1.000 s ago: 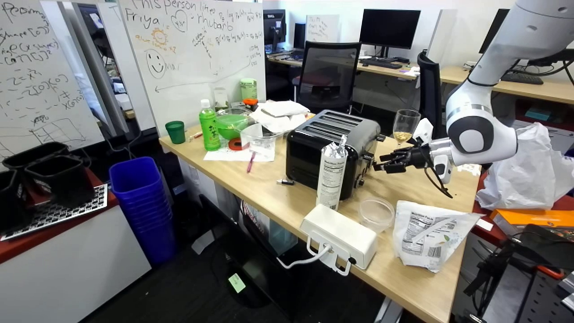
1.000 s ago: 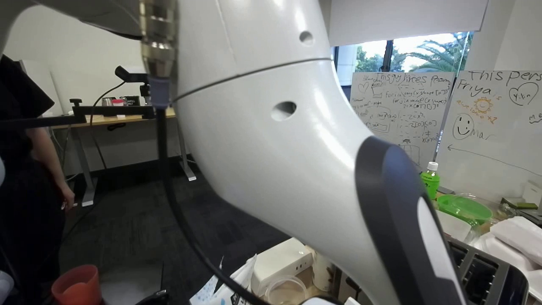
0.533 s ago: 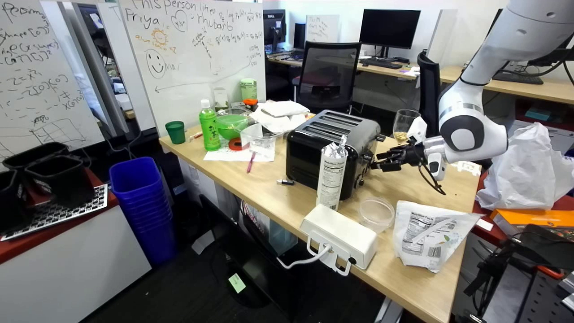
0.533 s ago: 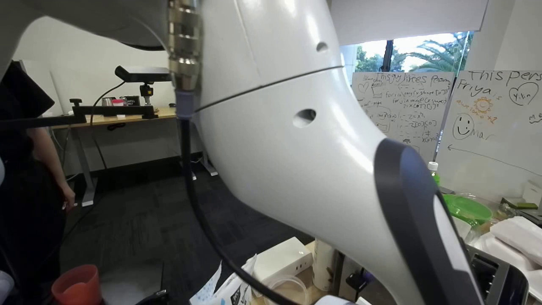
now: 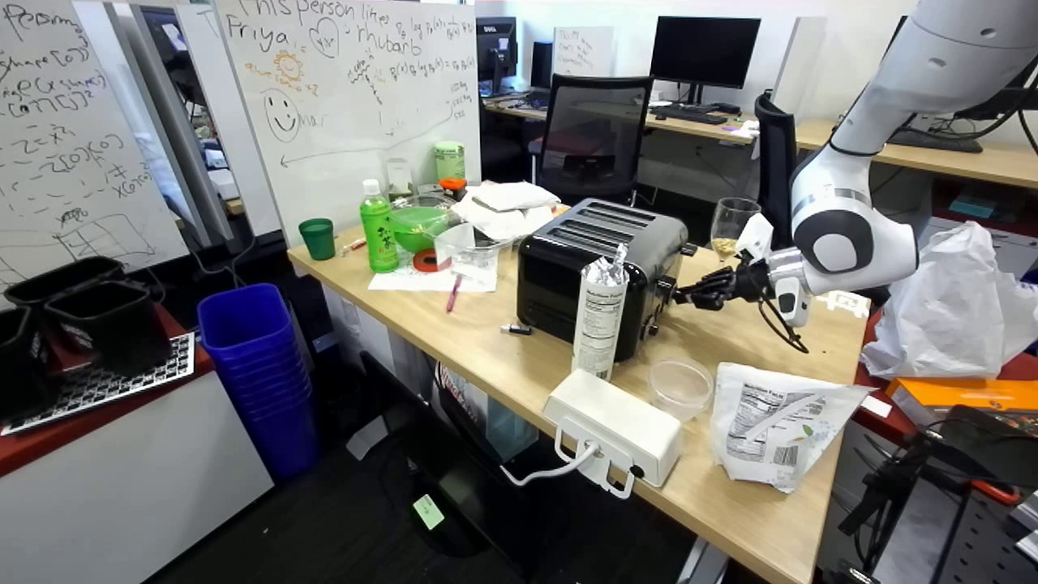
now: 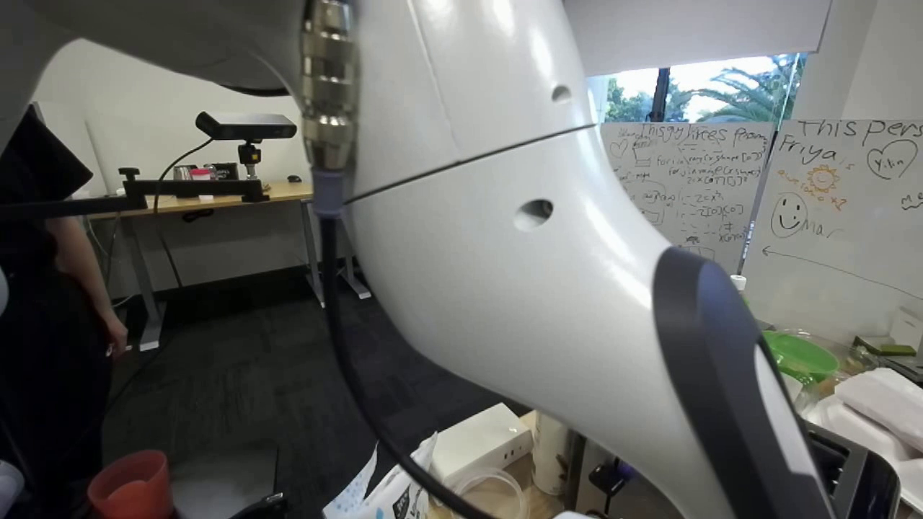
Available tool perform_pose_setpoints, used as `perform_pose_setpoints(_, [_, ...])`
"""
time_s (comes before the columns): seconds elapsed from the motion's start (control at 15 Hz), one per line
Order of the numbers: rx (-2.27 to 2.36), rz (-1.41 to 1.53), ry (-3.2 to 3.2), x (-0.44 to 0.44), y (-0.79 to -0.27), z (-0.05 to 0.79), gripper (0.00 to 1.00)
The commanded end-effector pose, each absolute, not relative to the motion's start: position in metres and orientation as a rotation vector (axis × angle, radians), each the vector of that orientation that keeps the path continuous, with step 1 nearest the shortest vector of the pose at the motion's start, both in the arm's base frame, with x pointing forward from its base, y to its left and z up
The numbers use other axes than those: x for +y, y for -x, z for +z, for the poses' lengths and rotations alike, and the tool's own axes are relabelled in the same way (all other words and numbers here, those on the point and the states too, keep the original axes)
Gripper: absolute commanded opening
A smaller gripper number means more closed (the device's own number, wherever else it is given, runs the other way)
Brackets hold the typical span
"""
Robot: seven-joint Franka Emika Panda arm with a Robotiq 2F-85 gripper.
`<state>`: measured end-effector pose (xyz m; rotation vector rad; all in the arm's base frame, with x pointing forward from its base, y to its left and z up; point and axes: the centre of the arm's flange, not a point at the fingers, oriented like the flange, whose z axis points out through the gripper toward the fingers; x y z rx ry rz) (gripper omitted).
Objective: Turn the bottom right knob of the toaster to the left
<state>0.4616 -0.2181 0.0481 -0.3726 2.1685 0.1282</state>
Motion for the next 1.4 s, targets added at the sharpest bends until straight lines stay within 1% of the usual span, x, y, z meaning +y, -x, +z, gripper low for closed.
perform_pose_setpoints(0.0, [2.185, 0.116, 0.397, -0.218, -0.467, 0.043, 0.03])
perform_pose_setpoints(0.07, [2.184, 0.115, 0.397, -0.218, -0.468, 0.043, 0.05])
perform_pose_setpoints(0.53, [2.184, 0.086, 0.446, -0.211, -0.471, 0.048, 0.05])
perform_pose_setpoints(1.33, [2.246, -0.207, 0.812, -0.187, -0.481, 0.069, 0.05])
